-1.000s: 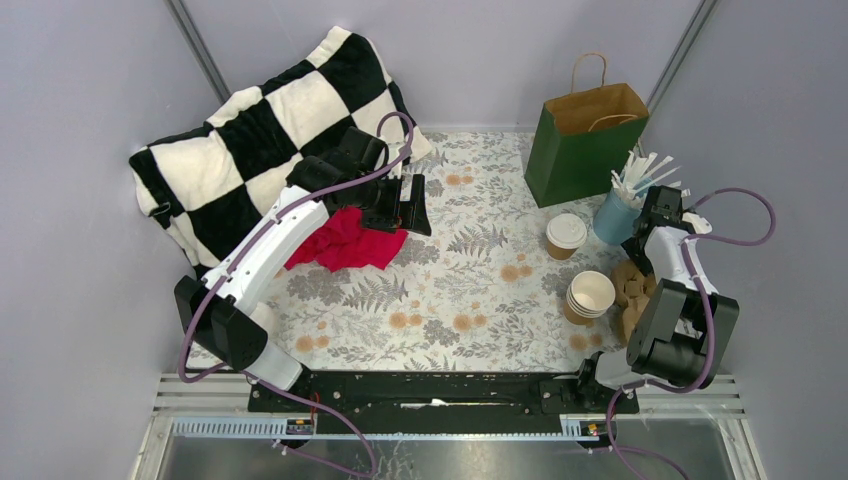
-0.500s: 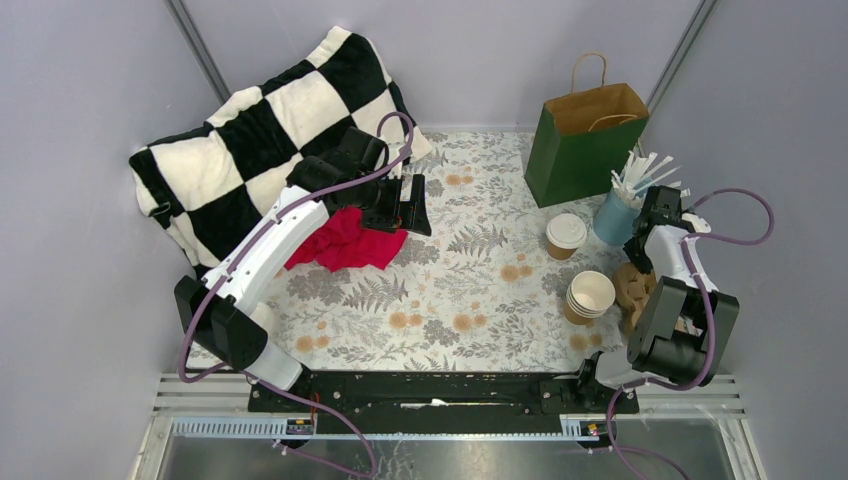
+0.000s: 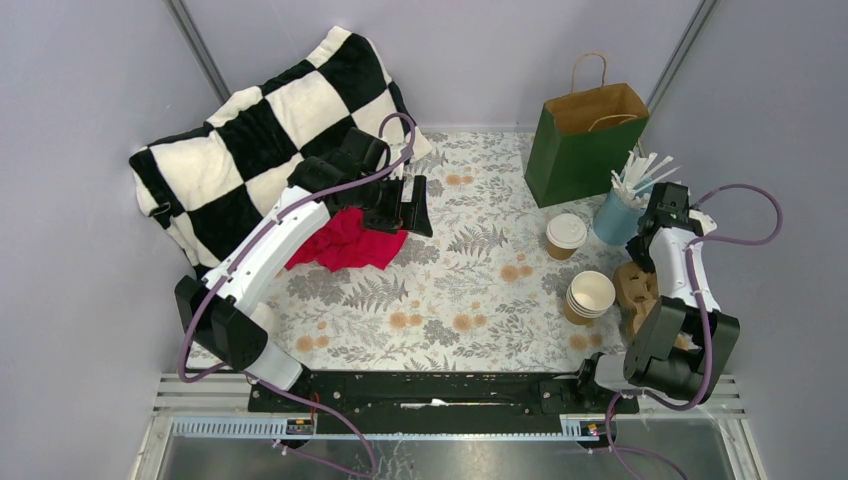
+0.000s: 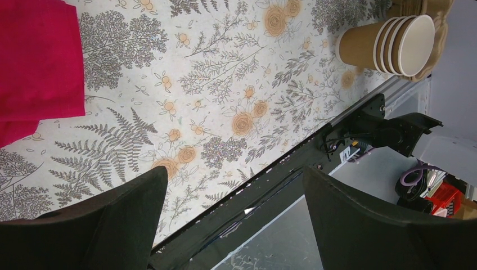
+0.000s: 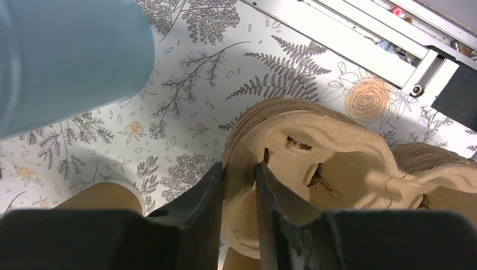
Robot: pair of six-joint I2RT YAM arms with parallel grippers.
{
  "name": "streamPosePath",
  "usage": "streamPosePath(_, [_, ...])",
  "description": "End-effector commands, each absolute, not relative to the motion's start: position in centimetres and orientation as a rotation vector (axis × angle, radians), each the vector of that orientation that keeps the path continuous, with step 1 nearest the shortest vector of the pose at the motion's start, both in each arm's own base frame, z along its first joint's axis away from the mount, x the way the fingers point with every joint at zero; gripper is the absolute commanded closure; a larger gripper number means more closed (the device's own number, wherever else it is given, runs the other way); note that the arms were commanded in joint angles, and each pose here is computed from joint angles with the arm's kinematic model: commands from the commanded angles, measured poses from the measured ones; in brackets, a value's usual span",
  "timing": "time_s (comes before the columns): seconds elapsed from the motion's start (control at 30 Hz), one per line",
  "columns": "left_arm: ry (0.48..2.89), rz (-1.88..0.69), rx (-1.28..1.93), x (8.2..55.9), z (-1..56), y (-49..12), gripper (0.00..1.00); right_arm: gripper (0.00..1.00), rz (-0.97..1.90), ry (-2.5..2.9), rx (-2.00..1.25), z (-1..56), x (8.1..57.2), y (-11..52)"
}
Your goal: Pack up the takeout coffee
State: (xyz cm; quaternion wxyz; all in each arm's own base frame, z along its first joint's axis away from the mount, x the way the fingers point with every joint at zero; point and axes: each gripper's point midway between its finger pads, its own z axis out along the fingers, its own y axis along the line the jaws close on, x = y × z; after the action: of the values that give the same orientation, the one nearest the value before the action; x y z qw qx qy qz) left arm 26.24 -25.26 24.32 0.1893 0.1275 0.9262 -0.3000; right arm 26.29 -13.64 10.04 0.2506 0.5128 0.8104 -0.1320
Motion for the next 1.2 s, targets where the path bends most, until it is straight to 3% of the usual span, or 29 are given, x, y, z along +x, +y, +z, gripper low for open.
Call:
streamPosePath(0.0, [2.54,-0.864,0.392,26.7,25.9,-25.9,0.06,0.81,-0.314,2.201,1.314,12.4,27.6,-13.8])
streamPosePath(0.23, [2.538,-0.866,0.393,26.7,26.0,-25.9,0.06,0.65,-0.263,2.301,1.225,10.1,27.1,-12.6])
streamPosePath(0.3, [2.538,-0.869,0.396,26.6,26.0,-25.9,0.06,0.68,-0.251,2.305,1.205,9.7,27.5,-12.6])
streamPosePath(0.4, [2.542,-0.864,0.399,26.4,25.8,-25.8,0.06,0.82,-0.237,2.308,1.192,10.5,28.5,-12.8])
streamPosePath(0.43, [2.544,-0.864,0.401,26.3,25.7,-25.8,0.06,0.81,-0.233,2.317,1.189,10.6,28.7,-12.8])
streamPosePath(0.53, [2.544,-0.867,0.406,26.0,25.7,-25.8,0.06,0.61,-0.222,2.356,1.172,10.5,29.0,-12.6])
streamPosePath(0.77, [2.486,-0.86,0.423,25.9,27.3,-25.5,0.06,0.6,-0.093,2.436,1.115,9.4,29.0,-10.7])
streamPosePath(1.03, [2.361,-0.722,0.477,26.4,30.1,-23.4,0.04,0.33,-0.081,2.415,1.064,13.2,28.7,-10.5])
streamPosePath(1.17, [2.34,-0.649,0.494,27.0,29.5,-22.6,0.03,0.27,-0.034,2.384,1.048,14.7,28.6,-9.9])
